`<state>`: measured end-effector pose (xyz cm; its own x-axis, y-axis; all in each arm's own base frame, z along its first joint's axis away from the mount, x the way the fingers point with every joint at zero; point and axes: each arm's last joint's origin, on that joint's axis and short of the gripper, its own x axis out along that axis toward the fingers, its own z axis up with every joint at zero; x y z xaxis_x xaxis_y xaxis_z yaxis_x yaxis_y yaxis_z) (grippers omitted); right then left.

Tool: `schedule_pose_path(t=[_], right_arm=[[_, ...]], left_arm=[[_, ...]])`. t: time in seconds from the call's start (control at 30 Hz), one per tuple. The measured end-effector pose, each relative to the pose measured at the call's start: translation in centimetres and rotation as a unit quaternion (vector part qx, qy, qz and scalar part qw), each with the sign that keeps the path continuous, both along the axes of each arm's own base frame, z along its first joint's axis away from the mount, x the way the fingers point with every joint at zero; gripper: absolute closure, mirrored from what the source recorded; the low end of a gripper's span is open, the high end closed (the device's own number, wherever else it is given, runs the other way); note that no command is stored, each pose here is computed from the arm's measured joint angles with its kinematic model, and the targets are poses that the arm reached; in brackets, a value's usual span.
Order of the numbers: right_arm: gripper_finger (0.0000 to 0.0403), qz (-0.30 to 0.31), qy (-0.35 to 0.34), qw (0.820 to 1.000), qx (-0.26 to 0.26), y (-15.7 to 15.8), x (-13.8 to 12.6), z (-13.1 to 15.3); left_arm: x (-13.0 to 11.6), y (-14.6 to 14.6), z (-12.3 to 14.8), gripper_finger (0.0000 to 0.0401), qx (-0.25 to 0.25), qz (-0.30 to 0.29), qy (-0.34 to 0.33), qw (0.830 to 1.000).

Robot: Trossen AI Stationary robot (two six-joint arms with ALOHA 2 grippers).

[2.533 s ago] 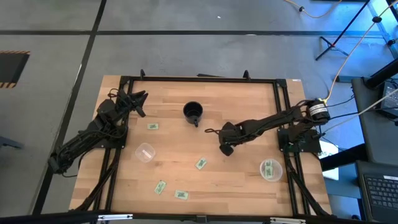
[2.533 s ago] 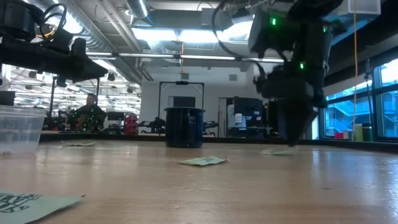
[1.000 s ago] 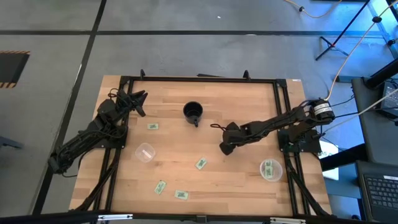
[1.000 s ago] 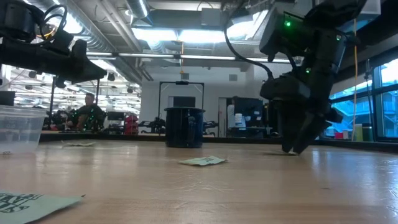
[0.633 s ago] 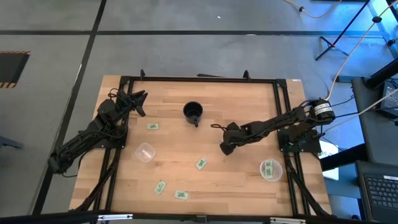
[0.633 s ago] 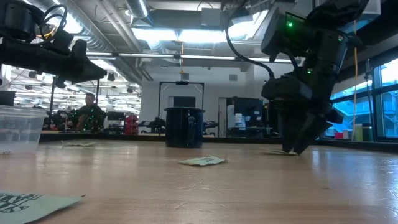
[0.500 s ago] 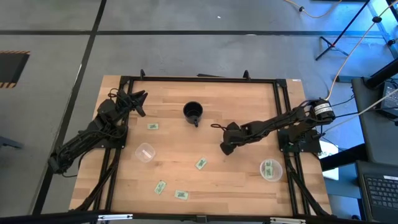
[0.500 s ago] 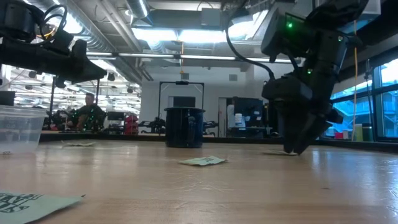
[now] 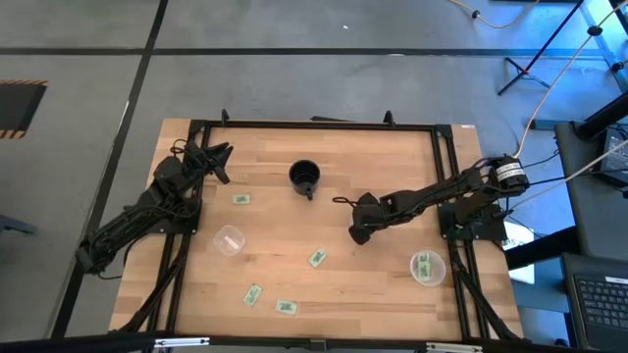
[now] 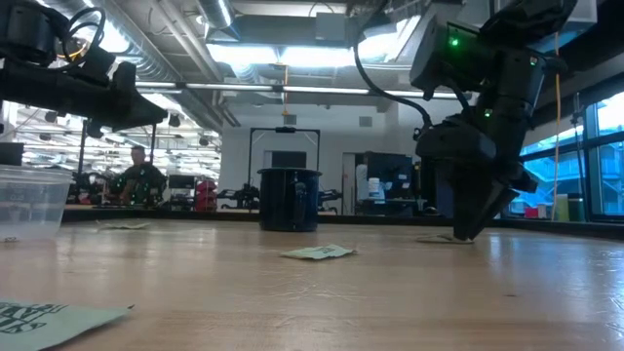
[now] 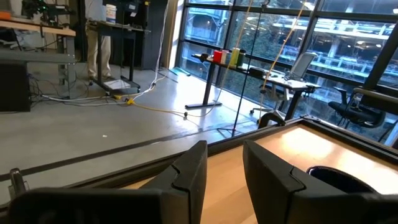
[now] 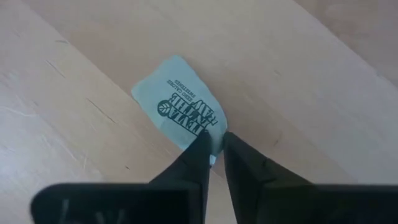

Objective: Pick and place Stevia / Truvia into bins
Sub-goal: Put the stevia packet into the right transparent container

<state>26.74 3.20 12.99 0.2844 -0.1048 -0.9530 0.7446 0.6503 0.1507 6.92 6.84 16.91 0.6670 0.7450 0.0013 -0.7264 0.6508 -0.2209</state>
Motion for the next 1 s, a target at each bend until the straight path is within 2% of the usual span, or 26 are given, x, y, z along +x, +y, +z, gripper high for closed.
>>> schedule_pose_path(t=[1.0], right_arm=[[0.0347,0.003,0.001,1.0,0.001,0.02,-0.01,-0.06]], left_arm=[[0.0,0.0,0.0,0.0301,0.0,0.0,0.0,1.0]])
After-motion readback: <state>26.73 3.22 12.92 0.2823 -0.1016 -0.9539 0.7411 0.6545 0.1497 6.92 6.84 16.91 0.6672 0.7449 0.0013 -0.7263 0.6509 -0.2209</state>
